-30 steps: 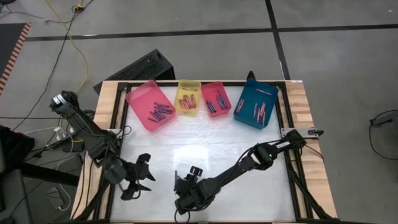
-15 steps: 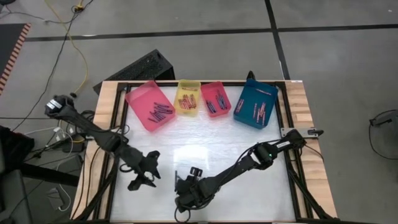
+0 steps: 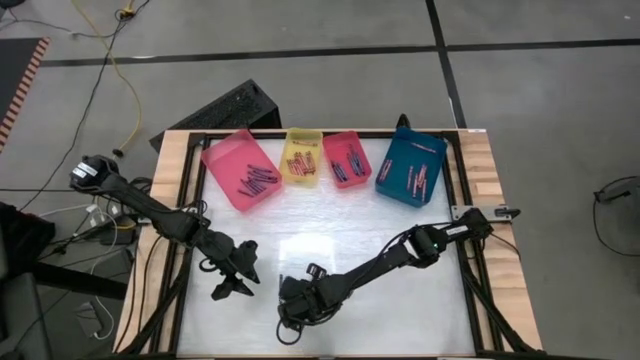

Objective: Sort crayons
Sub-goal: Put the blue crayon into the red bin

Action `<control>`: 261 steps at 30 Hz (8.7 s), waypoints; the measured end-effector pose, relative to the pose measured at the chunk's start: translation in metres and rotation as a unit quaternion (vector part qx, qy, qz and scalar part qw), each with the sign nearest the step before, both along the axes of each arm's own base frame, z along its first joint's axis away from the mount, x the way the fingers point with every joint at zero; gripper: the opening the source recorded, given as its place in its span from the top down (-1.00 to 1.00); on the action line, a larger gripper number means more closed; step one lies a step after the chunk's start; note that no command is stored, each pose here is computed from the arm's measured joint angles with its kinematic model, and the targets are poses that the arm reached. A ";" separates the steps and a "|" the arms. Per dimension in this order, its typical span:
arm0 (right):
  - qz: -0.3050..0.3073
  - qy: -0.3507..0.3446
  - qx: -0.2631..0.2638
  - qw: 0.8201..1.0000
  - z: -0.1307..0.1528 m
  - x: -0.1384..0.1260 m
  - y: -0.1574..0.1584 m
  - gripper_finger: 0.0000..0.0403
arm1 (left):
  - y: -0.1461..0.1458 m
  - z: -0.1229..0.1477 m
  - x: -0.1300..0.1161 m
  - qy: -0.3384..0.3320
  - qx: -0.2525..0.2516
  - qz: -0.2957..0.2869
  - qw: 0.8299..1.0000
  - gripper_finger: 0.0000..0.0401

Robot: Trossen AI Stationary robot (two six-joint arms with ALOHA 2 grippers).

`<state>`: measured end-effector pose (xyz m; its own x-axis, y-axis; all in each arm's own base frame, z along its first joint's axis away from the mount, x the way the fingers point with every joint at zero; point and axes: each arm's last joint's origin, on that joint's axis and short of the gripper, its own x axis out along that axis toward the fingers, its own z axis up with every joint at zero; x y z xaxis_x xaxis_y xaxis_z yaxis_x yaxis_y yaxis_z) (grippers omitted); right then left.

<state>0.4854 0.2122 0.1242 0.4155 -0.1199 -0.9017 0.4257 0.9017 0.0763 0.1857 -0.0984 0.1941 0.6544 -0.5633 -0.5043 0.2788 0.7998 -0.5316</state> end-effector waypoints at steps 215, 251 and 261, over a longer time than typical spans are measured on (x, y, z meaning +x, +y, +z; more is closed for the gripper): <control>0.021 -0.180 0.037 0.983 0.219 -0.203 -0.170 0.27 | 0.000 -0.034 0.097 -0.098 0.225 -0.250 0.937 0.99; -0.062 -0.274 -0.127 0.951 0.211 -0.217 -0.079 0.17 | 0.063 0.098 0.086 -0.325 0.183 0.207 0.904 1.00; -0.093 -0.291 -0.106 0.946 0.207 -0.191 -0.098 -0.32 | 0.063 0.098 0.086 -0.325 0.188 0.216 0.901 1.00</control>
